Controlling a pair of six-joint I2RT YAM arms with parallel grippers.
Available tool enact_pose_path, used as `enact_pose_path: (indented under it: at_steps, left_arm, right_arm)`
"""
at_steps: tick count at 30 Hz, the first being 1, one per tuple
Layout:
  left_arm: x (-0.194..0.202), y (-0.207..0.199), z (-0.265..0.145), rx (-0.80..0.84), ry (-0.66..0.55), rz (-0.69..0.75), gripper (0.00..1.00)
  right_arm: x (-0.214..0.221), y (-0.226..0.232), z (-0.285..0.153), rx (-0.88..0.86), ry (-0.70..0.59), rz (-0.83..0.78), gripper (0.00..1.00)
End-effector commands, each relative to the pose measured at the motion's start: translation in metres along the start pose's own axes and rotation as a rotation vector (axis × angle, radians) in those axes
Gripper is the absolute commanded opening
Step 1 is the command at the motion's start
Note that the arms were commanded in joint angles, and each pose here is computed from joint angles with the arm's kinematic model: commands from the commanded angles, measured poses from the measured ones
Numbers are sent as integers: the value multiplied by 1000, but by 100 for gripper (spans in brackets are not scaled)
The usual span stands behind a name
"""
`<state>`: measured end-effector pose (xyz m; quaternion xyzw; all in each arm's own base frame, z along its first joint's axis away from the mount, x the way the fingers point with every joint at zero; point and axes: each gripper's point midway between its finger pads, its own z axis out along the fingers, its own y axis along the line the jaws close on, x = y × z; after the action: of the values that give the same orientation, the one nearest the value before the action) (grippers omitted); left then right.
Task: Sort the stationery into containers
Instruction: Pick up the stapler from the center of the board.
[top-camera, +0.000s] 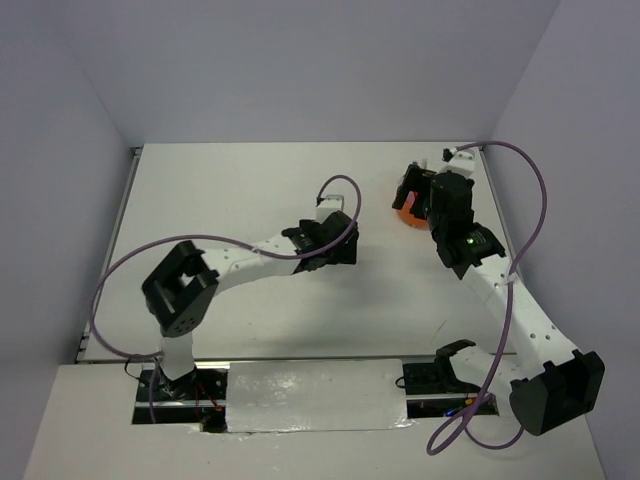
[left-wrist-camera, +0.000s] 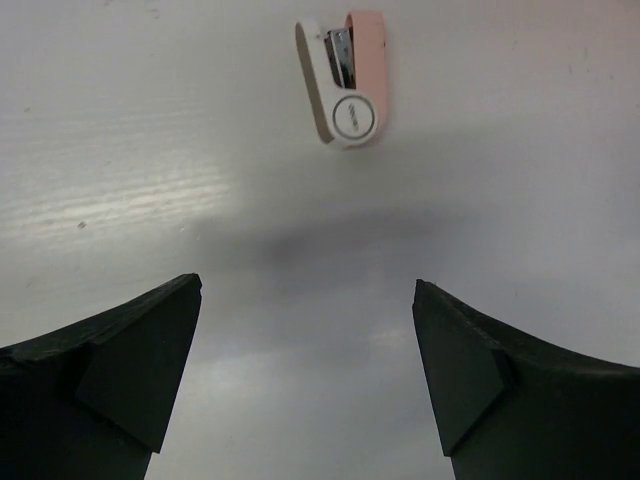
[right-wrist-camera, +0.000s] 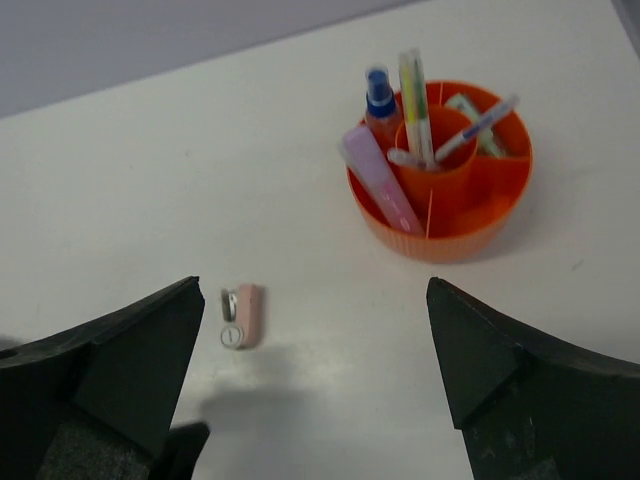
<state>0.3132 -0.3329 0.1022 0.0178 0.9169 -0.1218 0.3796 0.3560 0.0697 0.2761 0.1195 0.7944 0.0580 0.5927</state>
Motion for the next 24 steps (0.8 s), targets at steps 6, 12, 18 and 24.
enact_pose_path:
  at_steps: [6, 12, 18, 24]
  left_arm:
    - [-16, -34, 60, -34, -24, 66, 98]
    - [-8, -35, 102, -151, 7, 111, 96]
    - [12, -8, 121, -263, 31, 115, 83]
    - [9, -1, 130, -239, -5, 143, 82]
  right_arm:
    - [28, -4, -29, -48, 113, 24, 100]
    - [36, 5, -44, -140, 118, 21, 100]
    - [37, 0, -54, -159, 95, 3, 100]
    - [41, 2, -51, -167, 93, 3, 100]
